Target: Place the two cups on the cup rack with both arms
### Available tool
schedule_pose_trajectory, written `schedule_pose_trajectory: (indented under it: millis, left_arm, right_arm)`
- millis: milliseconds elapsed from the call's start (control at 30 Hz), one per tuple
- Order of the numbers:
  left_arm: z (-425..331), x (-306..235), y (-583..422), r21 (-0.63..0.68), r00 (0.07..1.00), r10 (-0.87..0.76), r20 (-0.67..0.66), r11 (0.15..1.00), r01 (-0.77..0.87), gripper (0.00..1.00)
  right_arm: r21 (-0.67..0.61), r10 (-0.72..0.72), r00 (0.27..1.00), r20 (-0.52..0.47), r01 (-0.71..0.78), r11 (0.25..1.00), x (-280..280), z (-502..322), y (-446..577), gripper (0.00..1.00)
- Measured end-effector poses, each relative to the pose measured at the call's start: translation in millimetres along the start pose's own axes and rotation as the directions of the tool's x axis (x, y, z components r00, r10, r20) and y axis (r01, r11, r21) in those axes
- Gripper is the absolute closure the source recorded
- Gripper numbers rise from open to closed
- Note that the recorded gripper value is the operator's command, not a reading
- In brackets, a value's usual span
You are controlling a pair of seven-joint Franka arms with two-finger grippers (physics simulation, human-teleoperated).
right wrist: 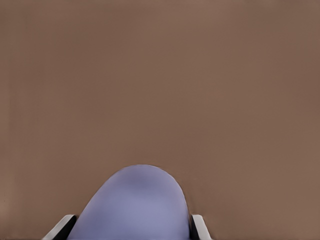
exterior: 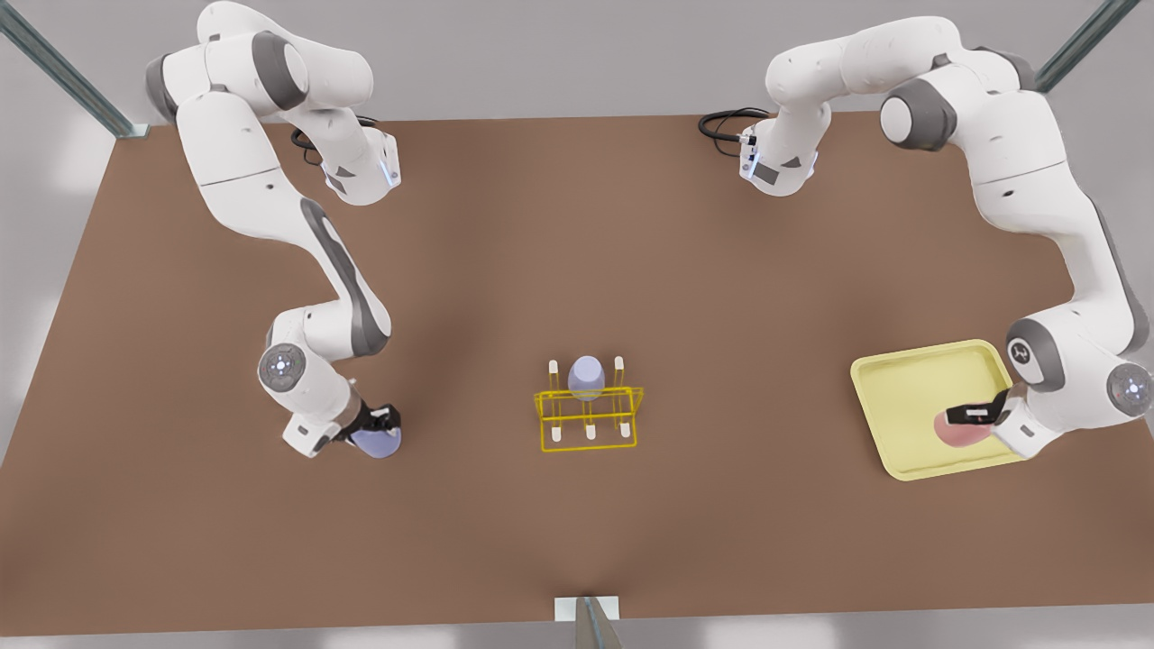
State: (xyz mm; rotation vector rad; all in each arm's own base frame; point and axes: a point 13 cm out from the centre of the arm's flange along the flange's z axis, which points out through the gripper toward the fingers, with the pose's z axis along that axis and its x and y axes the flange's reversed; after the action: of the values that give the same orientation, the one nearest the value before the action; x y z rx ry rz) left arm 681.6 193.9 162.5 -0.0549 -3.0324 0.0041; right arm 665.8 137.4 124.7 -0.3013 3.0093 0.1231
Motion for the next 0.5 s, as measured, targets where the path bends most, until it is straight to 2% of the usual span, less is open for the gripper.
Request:
schedule_pose_trajectory:
  millis: [200,300,500]
  left_arm:
    - [-19,-35,-228,0.186,0.991,0.128,0.029,0.974,-0.131,0.22]
    - [-36,-37,-338,0.208,0.987,0.157,0.042,0.965,-0.162,0.22]
    - [-82,-63,-468,0.275,0.992,0.05,0.119,0.958,-0.081,0.22]
  right_arm:
    - [-0.101,-0.053,0.997,0.063,0.059,0.993,-25,-31,84,0.16]
    - [-0.145,-0.072,0.993,0.091,0.085,0.986,-36,-43,120,0.16]
    - [-0.249,-0.089,0.988,0.127,0.119,0.961,-60,-49,189,0.16]
